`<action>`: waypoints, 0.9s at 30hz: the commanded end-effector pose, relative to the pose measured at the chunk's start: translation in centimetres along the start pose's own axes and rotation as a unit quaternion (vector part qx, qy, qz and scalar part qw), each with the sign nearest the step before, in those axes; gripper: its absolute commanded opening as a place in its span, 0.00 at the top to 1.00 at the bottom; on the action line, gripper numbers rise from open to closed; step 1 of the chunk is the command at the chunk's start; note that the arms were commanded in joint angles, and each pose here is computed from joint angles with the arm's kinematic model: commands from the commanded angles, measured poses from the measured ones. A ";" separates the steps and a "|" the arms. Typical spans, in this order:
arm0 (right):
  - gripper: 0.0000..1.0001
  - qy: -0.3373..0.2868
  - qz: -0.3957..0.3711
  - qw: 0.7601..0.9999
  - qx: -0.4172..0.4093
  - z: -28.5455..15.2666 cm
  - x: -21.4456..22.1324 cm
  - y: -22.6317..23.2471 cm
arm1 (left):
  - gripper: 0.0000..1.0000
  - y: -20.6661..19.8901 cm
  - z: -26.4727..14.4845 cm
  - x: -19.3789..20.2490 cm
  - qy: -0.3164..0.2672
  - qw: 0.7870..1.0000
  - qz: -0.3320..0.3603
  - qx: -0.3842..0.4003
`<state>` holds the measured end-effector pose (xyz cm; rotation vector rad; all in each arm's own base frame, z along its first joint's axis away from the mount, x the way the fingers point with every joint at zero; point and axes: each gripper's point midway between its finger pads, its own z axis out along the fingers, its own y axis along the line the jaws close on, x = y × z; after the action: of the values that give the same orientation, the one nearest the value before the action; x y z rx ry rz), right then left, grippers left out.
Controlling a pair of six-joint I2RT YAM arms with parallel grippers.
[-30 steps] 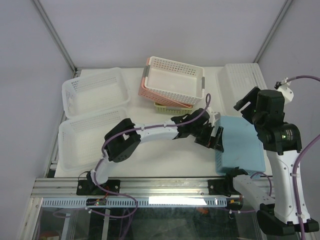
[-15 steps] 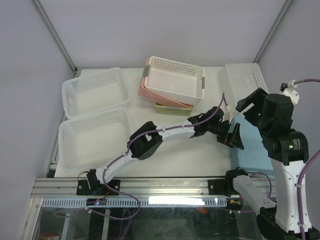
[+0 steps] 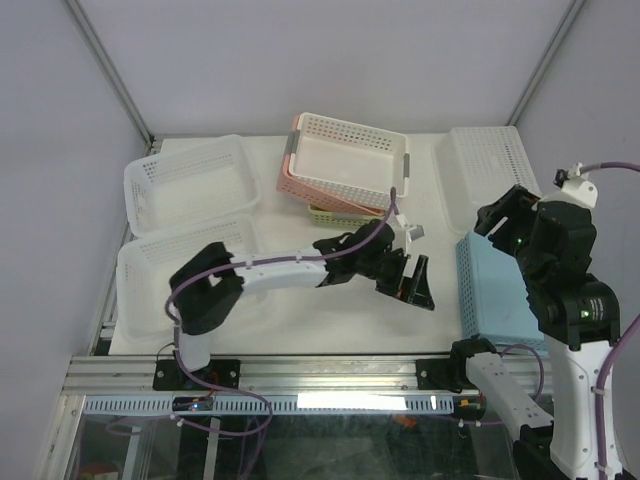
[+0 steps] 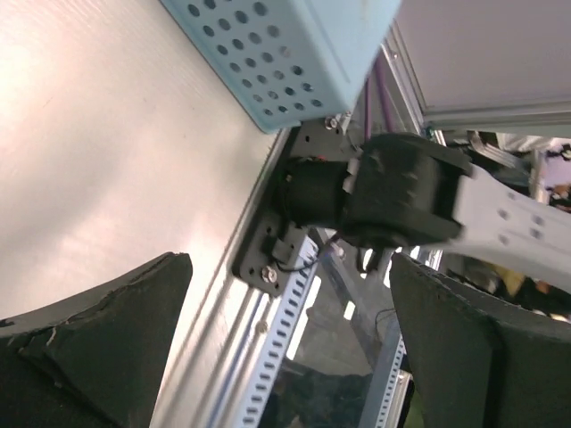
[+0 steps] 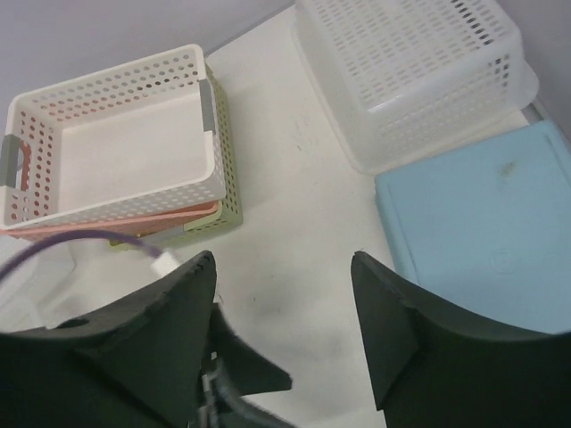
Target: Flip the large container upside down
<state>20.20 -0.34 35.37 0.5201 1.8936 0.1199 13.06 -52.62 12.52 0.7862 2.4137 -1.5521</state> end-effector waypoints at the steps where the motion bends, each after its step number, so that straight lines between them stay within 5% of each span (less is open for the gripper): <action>1: 0.37 0.044 -0.036 0.996 -0.073 2.5 2.4 2.9 | 0.01 -2.2 -8.0 -2.8 -0.100 0.991 0.057 -0.069; 8: 0.39 0.203 -0.008 0.977 -0.062 8.4 14.3 2.0 | 0.01 0.9 -20.5 -4.4 -0.209 0.954 0.026 -0.216; 13: 0.28 0.296 0.005 0.954 0.042 10.6 20.4 -1.5 | 0.01 2.4 -25.6 -5.7 -0.269 0.921 0.017 -0.281; 21: 0.22 0.233 -0.029 0.937 0.258 11.9 19.1 -9.0 | 0.01 3.2 -24.2 -7.1 -0.253 0.924 0.019 -0.287; 27: 0.22 0.207 -0.043 0.937 0.278 13.2 18.2 -10.5 | 0.01 2.9 -23.9 -8.0 -0.251 0.925 0.031 -0.285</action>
<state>22.15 -2.09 9.67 0.7981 2.5069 -0.3052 23.35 -32.56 20.32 0.2739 2.3359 -0.7649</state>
